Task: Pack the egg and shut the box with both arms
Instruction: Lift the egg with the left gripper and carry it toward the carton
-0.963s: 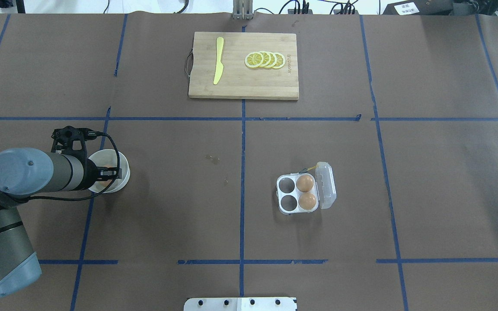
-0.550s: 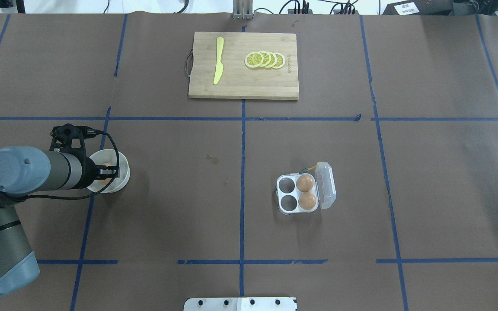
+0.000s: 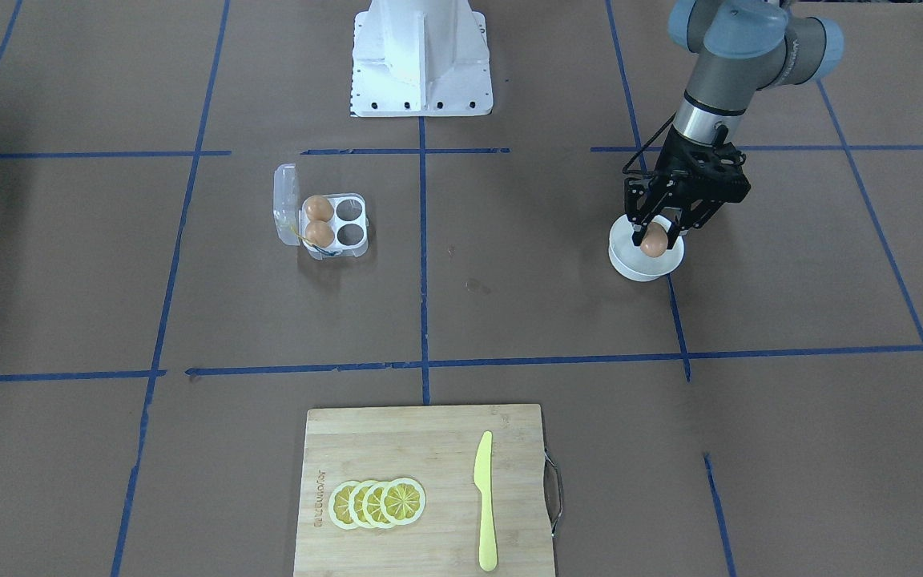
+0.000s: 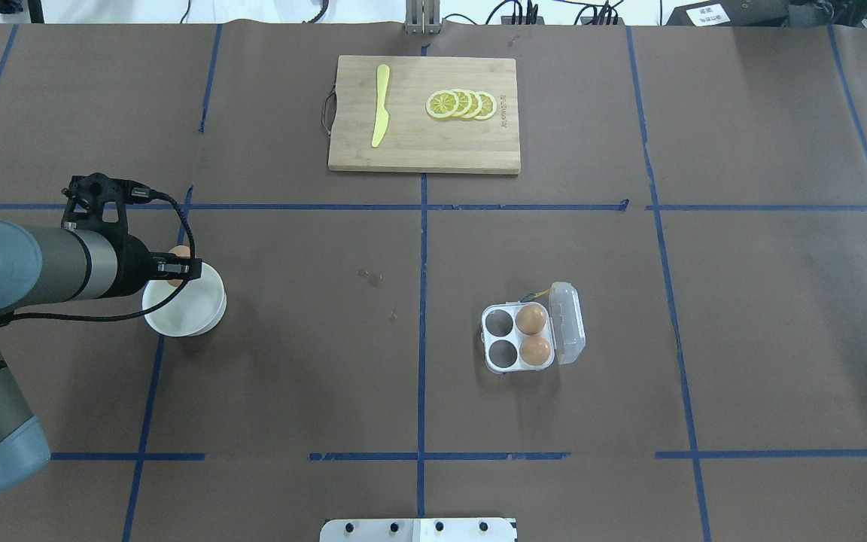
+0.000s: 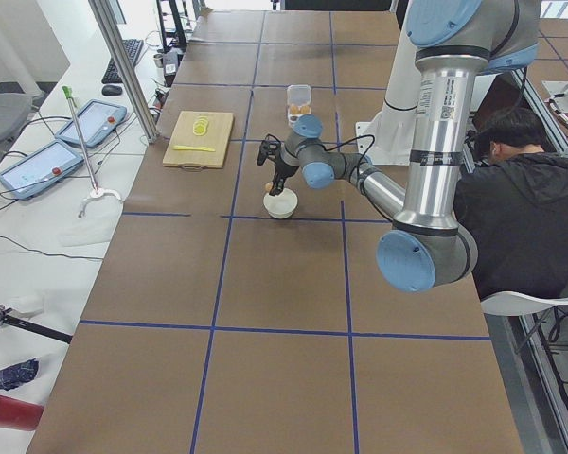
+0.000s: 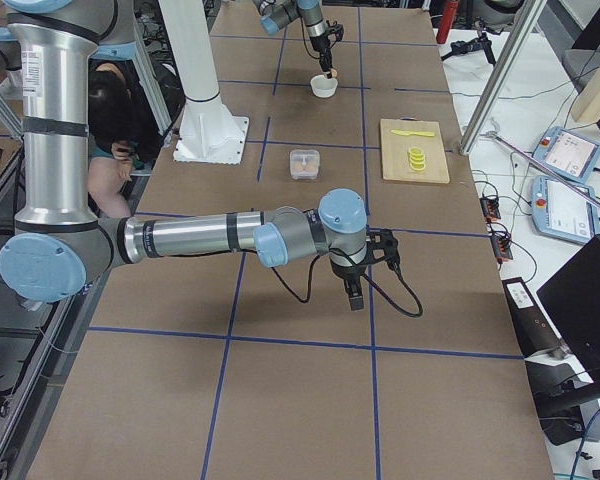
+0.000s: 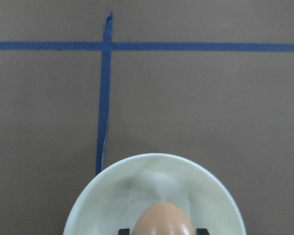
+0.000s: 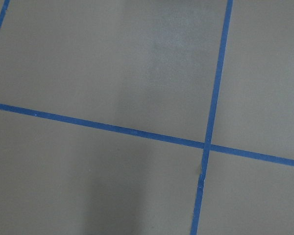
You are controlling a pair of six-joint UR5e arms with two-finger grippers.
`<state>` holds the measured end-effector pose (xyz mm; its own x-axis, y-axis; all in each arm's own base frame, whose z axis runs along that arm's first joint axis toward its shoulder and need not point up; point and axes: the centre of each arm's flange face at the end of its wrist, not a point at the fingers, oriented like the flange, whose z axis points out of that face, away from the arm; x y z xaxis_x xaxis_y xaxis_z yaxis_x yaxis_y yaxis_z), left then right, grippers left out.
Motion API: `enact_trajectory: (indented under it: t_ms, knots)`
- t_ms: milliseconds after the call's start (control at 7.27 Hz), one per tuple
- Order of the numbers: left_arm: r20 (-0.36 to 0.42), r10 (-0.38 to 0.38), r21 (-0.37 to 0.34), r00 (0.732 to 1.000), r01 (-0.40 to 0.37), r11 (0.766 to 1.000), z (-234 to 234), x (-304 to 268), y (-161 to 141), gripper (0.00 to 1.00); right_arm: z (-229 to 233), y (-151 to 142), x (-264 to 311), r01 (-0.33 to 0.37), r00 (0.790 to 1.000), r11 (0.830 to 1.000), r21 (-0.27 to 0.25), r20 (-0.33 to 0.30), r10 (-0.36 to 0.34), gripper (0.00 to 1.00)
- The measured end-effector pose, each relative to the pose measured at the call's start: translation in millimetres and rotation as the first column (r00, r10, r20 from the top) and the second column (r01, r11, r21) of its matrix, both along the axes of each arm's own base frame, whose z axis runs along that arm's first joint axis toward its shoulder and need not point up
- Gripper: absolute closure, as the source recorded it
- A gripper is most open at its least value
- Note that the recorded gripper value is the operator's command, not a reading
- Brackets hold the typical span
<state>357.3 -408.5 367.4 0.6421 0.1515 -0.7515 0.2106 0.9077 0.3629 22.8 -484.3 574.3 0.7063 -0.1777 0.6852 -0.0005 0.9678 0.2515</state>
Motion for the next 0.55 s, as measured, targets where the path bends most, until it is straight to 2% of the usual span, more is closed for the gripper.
enact_trajectory:
  t_ms: [275,550]
  knots:
    - [-0.082,0.017,0.107,0.996,-0.008,0.994,-66.0,12.8,-14.2,1.00,-0.3,-0.1,-0.1,0.000,1.000,1.000,0.000,0.002,0.000,0.00]
    - [-0.181,0.050,0.211,0.982,-0.011,0.977,-133.2,34.7,-23.6,1.00,-0.1,0.0,-0.1,0.001,1.000,1.000,0.000,0.002,-0.001,0.00]
